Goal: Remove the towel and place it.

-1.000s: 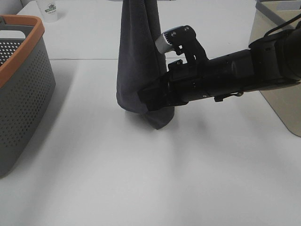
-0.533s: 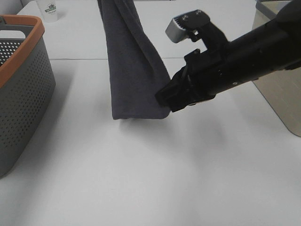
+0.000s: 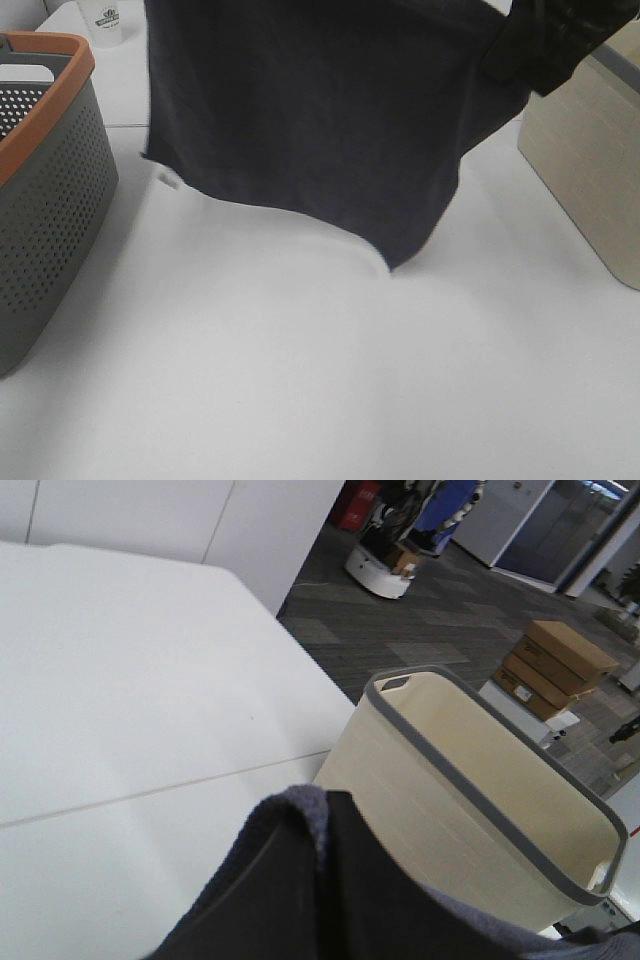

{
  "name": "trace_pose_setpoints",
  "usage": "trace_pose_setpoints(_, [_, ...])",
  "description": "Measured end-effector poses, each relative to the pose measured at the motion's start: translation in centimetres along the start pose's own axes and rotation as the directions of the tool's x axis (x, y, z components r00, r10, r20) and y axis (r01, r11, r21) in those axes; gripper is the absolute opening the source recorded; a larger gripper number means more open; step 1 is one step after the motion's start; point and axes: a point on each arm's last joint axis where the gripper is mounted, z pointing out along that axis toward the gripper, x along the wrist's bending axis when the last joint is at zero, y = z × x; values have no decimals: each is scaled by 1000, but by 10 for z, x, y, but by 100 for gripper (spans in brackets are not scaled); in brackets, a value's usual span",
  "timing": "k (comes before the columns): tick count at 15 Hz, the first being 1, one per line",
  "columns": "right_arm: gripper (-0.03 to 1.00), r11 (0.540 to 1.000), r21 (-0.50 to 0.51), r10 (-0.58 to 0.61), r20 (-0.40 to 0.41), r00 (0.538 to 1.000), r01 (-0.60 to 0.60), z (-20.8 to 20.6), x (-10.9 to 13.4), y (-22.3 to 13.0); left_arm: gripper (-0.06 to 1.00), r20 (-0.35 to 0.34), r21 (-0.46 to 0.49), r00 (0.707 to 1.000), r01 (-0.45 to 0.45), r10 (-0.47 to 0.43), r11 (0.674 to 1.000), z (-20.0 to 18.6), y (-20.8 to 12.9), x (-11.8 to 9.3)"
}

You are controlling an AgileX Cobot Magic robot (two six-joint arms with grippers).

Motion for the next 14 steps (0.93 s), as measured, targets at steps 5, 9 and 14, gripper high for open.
trace_pose_setpoints(5, [2, 991, 45, -131, 209, 969, 124, -22, -27, 7, 0, -7, -81, 985, 172, -173, 982, -7, -39, 11])
trace_pose_setpoints(9, [2, 995, 18, -100, 264, 959, 99, -2, -35, 14, 0, -45, -134, 989, 132, -139, 982, -5, -38, 18])
trace_pose_setpoints(14, [2, 999, -6, -39, 383, 923, 45, 44, -57, 17, 0, -138, -156, 970, 177, -199, 972, 27, -54, 62])
